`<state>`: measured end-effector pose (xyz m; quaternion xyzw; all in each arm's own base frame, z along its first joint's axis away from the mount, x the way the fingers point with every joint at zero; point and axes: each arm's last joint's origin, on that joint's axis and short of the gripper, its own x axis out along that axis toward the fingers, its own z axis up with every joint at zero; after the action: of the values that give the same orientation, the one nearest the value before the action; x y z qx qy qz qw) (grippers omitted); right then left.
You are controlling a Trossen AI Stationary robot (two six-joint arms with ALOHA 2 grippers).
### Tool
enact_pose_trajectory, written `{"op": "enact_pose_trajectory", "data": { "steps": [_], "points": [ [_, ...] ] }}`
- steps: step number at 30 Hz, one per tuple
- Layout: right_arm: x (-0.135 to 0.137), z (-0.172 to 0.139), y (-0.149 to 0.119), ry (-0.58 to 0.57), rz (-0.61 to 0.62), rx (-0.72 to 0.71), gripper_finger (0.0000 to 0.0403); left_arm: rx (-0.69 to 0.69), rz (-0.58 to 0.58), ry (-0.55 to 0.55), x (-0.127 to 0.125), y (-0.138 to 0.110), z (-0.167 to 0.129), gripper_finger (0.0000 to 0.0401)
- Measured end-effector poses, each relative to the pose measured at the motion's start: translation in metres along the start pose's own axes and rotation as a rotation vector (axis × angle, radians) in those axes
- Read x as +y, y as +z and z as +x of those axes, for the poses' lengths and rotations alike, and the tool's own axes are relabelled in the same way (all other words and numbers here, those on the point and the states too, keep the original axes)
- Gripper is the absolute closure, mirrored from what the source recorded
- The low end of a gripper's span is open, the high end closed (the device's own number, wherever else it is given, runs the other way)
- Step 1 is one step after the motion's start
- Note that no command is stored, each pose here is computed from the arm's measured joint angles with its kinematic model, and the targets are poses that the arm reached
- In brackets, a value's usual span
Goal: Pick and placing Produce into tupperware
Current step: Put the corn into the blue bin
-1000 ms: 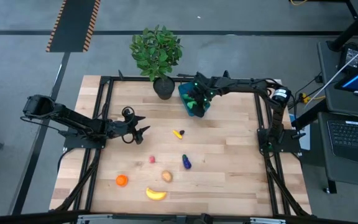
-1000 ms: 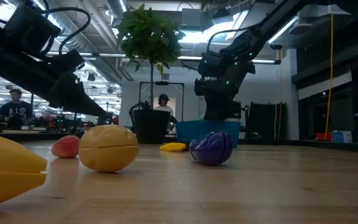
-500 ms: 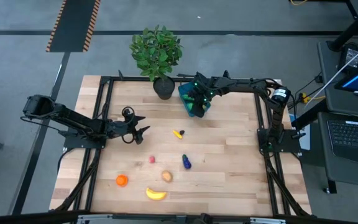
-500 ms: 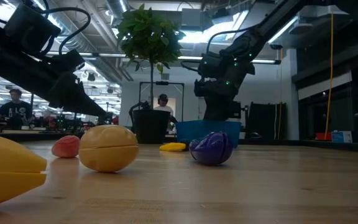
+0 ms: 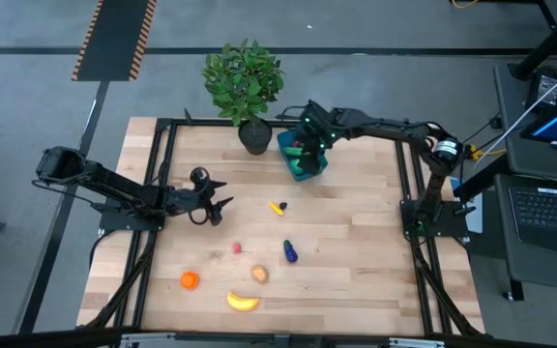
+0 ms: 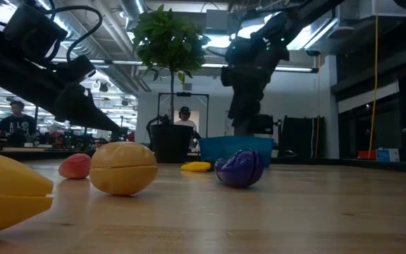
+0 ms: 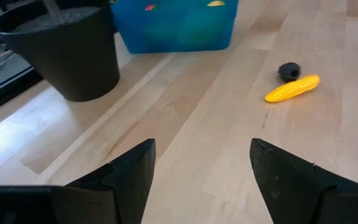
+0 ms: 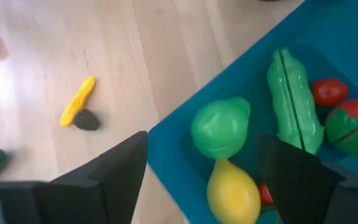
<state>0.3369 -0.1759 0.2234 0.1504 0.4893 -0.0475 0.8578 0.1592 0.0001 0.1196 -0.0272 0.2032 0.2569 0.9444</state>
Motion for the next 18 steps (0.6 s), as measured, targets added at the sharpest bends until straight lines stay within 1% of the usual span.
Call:
{"op": "enact_pose_trajectory", "data": {
  "steps": [6, 12, 15, 18],
  "points": [
    [0.016, -0.003, -0.026, 0.01, 0.021, -0.027, 0.011, -0.016, 0.04, -0.041, -0.005, 0.001, -0.004, 0.0148],
    [0.037, -0.008, -0.063, 0.028, 0.021, -0.189, 0.011, -0.054, 0.029, -0.076, -0.008, 0.005, -0.01, 0.0148],
    [0.05, -0.017, -0.08, 0.05, 0.012, -0.297, 0.011, -0.084, 0.047, -0.091, -0.009, 0.009, -0.013, 0.0148],
    [0.064, -0.028, -0.096, 0.081, -0.009, -0.39, 0.011, -0.124, 0.033, -0.101, -0.009, 0.014, -0.016, 0.0148]
  ]
}}
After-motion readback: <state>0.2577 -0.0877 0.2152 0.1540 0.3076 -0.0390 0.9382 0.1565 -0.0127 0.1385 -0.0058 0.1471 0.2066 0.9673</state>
